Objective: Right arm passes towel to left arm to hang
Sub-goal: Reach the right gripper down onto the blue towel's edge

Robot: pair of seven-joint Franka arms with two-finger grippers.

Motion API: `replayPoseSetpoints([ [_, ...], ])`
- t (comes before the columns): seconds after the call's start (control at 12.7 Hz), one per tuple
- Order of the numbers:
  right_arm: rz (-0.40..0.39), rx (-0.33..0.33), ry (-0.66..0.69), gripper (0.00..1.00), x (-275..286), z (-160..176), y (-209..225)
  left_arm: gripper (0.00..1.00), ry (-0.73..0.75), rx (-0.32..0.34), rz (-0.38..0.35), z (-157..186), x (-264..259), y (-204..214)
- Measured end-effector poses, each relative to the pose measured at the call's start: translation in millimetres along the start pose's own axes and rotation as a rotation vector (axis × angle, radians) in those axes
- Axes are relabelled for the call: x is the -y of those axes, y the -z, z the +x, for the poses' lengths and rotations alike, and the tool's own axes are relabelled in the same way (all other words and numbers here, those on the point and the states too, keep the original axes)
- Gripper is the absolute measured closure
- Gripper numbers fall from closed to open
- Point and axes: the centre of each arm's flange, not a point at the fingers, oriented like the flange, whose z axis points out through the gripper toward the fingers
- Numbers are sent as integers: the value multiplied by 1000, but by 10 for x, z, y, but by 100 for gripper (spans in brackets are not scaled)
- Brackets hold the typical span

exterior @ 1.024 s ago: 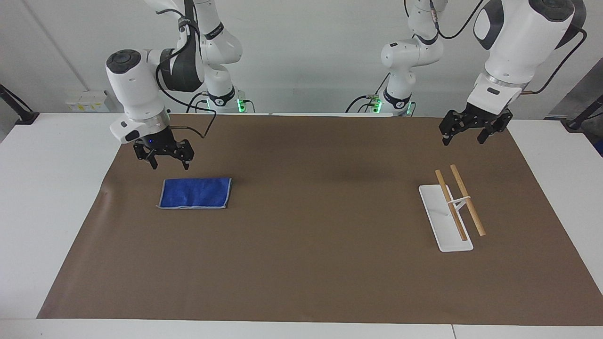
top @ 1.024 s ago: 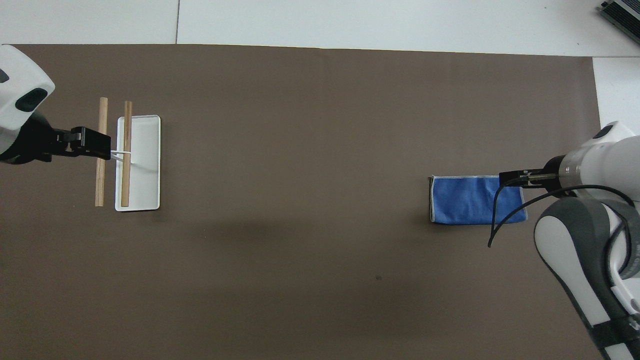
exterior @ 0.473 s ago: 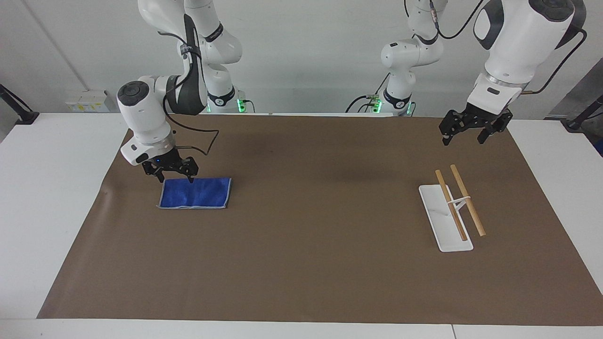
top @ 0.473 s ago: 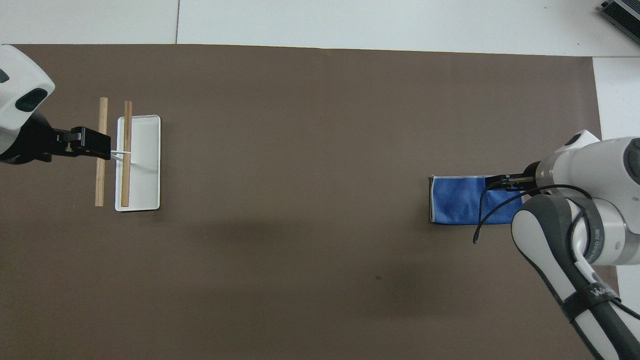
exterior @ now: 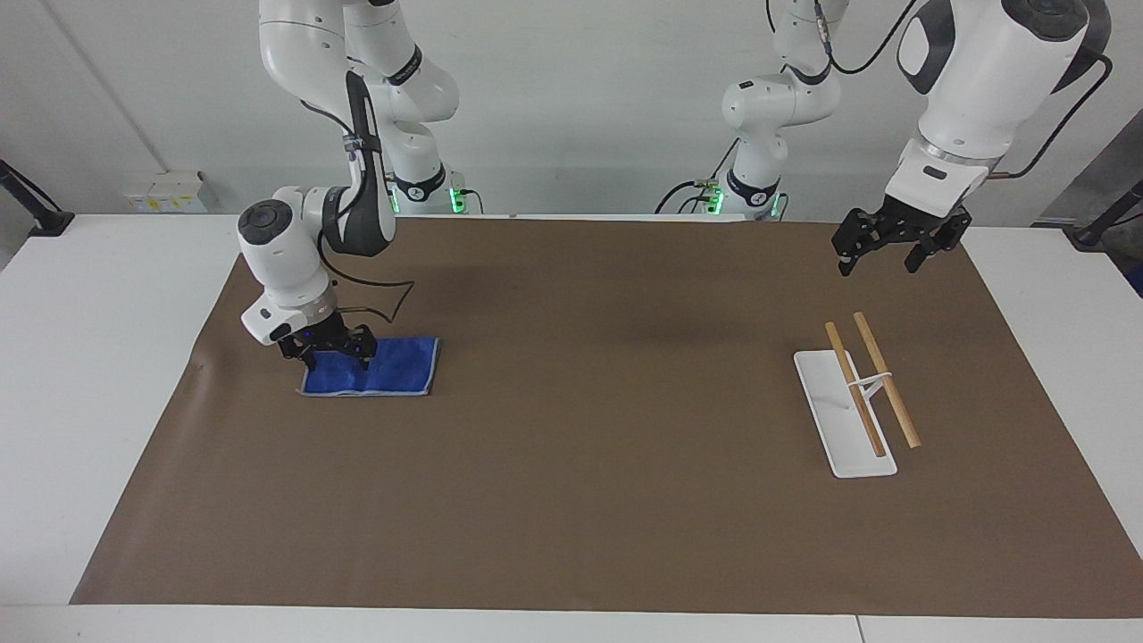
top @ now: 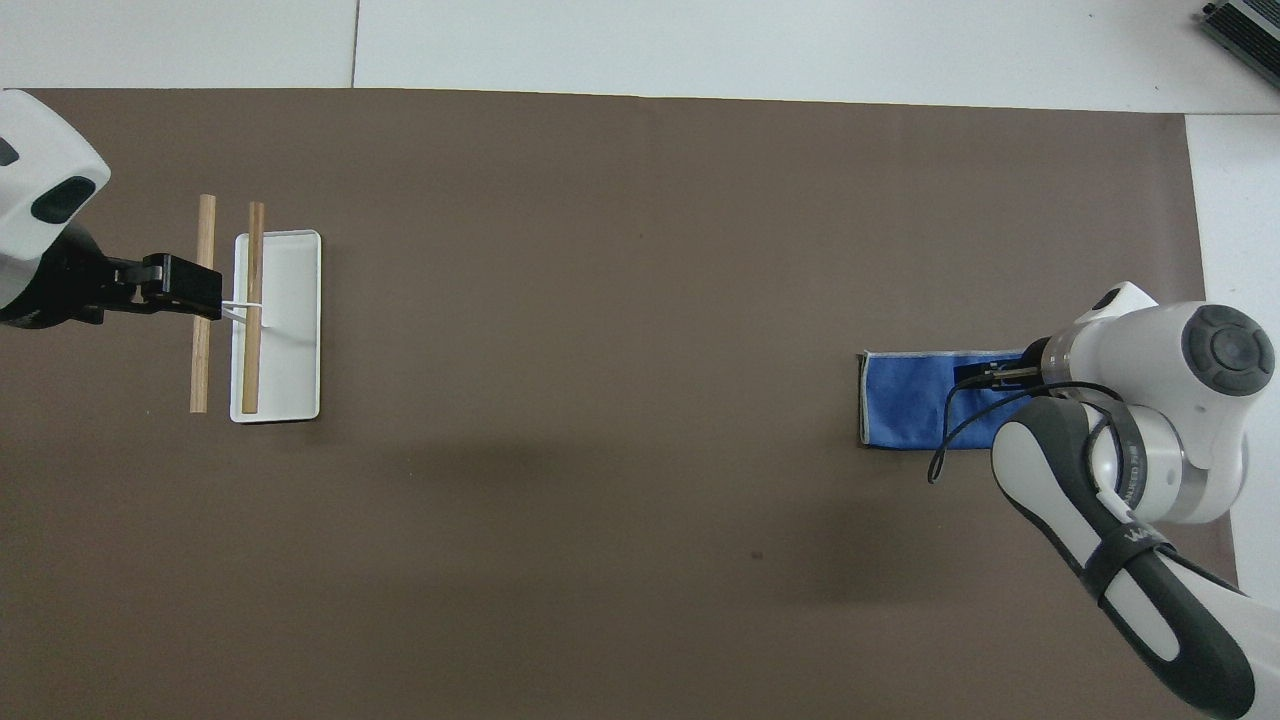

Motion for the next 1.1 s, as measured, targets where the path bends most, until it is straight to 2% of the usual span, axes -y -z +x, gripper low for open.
replayPoseSetpoints([
  [0.71,10,27,15,0,122,-52,-304,0,0,0,0,0,0,0],
  [0.79,10,23,15,7,124,-43,-290,0,0,0,0,0,0,0],
  [1.1,10,12,16,61,129,-25,-236,0,0,0,0,0,0,0],
])
